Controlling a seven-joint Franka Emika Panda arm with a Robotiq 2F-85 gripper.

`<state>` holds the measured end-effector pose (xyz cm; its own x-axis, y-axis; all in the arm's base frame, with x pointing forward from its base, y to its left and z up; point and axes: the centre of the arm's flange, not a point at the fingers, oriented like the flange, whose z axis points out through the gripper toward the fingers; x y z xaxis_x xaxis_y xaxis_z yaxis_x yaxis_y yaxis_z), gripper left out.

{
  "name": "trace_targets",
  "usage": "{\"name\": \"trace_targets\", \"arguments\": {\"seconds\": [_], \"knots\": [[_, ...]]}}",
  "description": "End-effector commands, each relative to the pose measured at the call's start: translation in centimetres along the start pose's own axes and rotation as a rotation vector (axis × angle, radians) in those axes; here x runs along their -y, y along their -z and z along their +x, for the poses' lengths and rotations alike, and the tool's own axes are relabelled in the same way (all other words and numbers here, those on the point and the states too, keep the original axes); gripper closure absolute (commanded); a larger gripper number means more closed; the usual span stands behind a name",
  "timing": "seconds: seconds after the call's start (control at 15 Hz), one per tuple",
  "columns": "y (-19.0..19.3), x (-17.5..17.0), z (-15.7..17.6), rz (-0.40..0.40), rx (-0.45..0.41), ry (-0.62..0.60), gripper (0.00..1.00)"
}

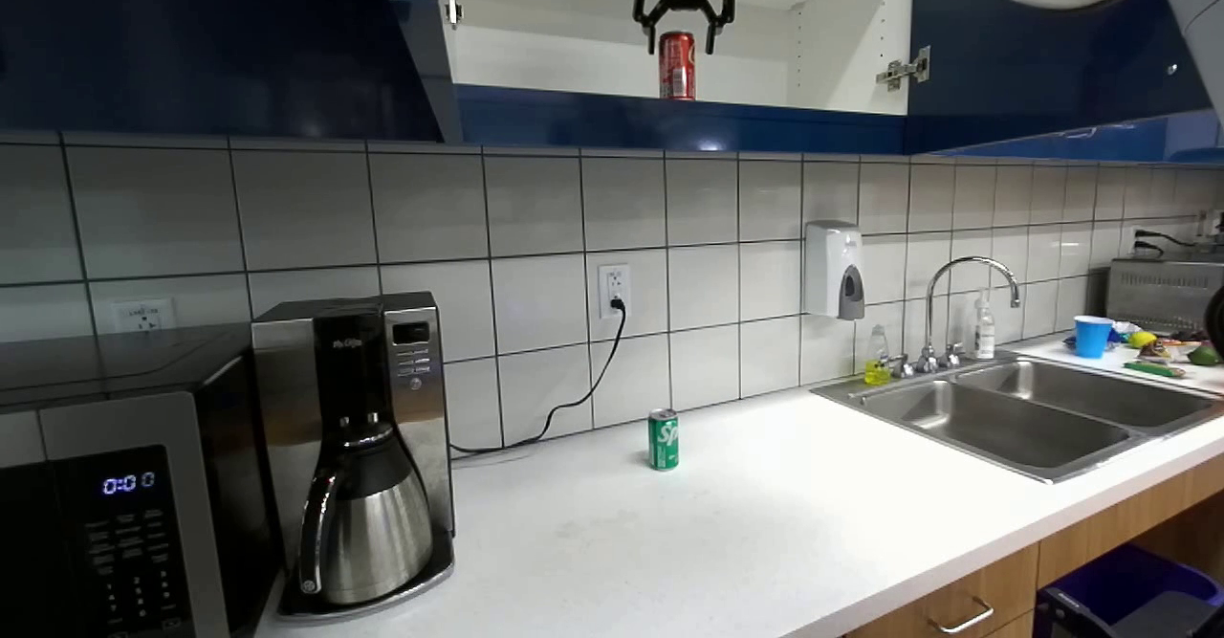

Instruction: Put the red can in the cabinet

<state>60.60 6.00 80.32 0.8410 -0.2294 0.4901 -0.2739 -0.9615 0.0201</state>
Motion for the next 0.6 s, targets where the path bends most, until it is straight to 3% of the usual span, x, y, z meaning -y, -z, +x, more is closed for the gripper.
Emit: {"name": "trace_targets", "arguments": {"seconds": [0.0, 0.53], "knots": [[1.1, -0.8, -1.5, 0.004, 0.012, 0.021, 0.0], [2.3, -1.3, -2.6, 0.011, 0.011, 0.04, 0.0]]}}
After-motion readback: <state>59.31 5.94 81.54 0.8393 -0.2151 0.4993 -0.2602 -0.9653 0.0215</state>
